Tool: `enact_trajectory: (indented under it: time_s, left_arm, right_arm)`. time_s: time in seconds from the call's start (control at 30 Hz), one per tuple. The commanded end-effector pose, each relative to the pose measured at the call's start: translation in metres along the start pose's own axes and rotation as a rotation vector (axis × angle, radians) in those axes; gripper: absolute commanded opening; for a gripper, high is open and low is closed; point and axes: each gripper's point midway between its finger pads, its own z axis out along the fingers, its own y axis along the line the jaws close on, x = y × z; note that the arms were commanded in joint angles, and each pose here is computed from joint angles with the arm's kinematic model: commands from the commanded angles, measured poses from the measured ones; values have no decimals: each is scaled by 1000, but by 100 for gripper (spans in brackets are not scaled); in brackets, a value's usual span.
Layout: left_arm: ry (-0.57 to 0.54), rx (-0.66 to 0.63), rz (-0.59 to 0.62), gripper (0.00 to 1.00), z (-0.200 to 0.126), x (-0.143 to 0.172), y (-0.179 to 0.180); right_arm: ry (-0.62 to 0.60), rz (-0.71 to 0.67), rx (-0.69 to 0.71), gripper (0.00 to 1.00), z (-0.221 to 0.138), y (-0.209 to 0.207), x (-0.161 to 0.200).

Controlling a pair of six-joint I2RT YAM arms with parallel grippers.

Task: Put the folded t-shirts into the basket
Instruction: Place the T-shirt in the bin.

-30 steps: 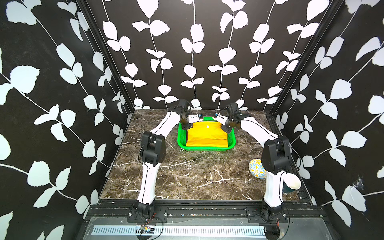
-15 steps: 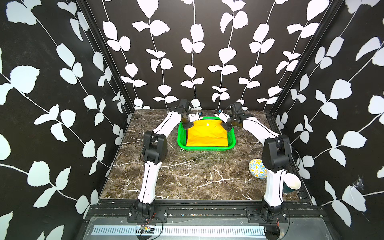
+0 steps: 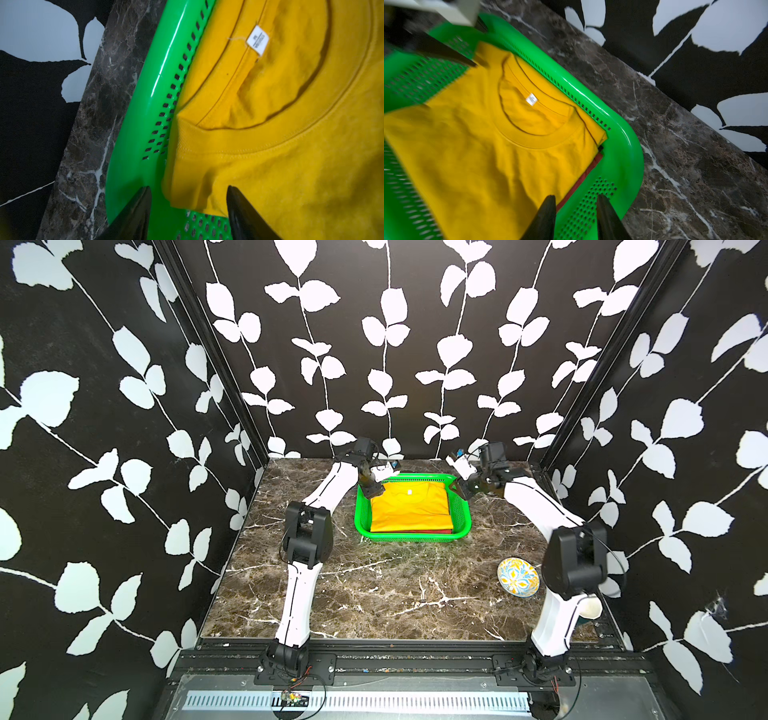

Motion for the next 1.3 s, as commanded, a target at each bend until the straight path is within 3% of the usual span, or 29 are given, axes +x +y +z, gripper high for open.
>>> enact_trajectory:
  time_s: [0.0, 0.1, 0.23, 0.4, 0.53, 0.7, 0.9, 1.07, 1.27]
  left_arm:
    - [-134, 1, -26, 60, -72, -37, -1]
    - [-191, 124, -40, 60, -96, -42, -32]
    - [-300, 390, -117, 62, -106, -43, -89]
    - [-276, 492, -202, 60, -88, -25, -116]
    - [-285, 516, -209, 60, -83, -15, -130]
    - [-287, 543, -225, 60, -59, -4, -141]
    - [-139, 486, -241, 57, -20, 20, -133]
    - [5, 342, -195, 58, 5, 47, -122]
    - [48, 274, -126, 57, 5, 56, -115]
  right_arm:
    - [34, 289, -114, 35, -20, 36, 2]
    - [140, 546, -225, 35, -19, 70, 18]
    - [282, 746, -250, 26, 0, 97, 41]
    - [369, 831, -297, 16, 32, 121, 59]
    - [475, 845, -265, 14, 42, 127, 87]
    - [612, 758, -58, 12, 51, 104, 135]
    - [747, 717, 50, 11, 58, 90, 168]
    - [750, 678, 106, 14, 53, 79, 164]
    - [660, 697, 44, 21, 30, 88, 126]
